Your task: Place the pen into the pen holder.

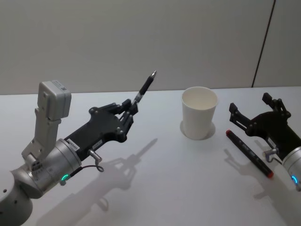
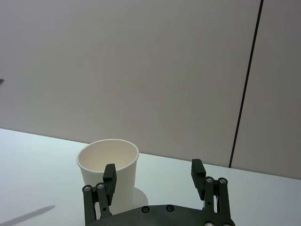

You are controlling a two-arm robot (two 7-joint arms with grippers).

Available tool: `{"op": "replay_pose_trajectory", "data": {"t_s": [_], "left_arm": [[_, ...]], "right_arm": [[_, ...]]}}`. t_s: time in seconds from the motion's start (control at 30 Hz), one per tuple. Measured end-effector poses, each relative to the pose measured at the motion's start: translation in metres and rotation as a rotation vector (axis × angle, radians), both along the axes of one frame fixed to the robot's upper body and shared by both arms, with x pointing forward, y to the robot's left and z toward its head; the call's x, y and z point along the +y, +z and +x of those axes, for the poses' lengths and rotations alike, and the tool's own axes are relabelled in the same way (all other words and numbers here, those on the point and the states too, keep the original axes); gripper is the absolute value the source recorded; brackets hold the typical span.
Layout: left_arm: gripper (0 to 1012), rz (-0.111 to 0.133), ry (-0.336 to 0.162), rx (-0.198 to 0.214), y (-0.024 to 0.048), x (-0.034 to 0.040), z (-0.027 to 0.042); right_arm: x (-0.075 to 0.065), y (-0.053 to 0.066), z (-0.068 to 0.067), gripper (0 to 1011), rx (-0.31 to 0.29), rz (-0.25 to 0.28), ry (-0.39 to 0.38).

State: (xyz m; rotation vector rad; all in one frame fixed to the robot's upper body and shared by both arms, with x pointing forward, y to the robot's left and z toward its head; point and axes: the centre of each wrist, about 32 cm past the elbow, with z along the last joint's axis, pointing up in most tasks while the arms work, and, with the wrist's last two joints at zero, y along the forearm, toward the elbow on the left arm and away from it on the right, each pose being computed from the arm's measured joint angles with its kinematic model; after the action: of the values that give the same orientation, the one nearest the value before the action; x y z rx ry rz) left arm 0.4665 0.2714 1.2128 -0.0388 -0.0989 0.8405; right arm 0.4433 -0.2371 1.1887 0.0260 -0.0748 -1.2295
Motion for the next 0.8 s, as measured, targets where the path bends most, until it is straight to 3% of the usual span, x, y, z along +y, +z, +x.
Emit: {"op": "replay_pose_trajectory", "data": {"t_s": [0.13,0.37,0.57,0.8], "left_arm": [[139,-0.022,-0.06,-0.031,0.0011,-0.0029,0.002],[139,-0.034,-0.155,-0.054,0.0017,-0.0093,0.0062],[139,-0.023,-0.235,-0.061,0.0017,-0.0166,0.0108],[139,-0.005,-0.295,-0.057,0.0004,-0.025,0.0158]], "right_arm": [[0.0,0.0,0.0,1002,0.0,0.0,0.0],[0.0,0.0,0.0,1001,0.0,0.0,0.0],[0.0,0.0,0.0,1001,0.0,0.0,0.0],[0.0,0.0,0.0,1001,0.0,0.0,0.0]]}}
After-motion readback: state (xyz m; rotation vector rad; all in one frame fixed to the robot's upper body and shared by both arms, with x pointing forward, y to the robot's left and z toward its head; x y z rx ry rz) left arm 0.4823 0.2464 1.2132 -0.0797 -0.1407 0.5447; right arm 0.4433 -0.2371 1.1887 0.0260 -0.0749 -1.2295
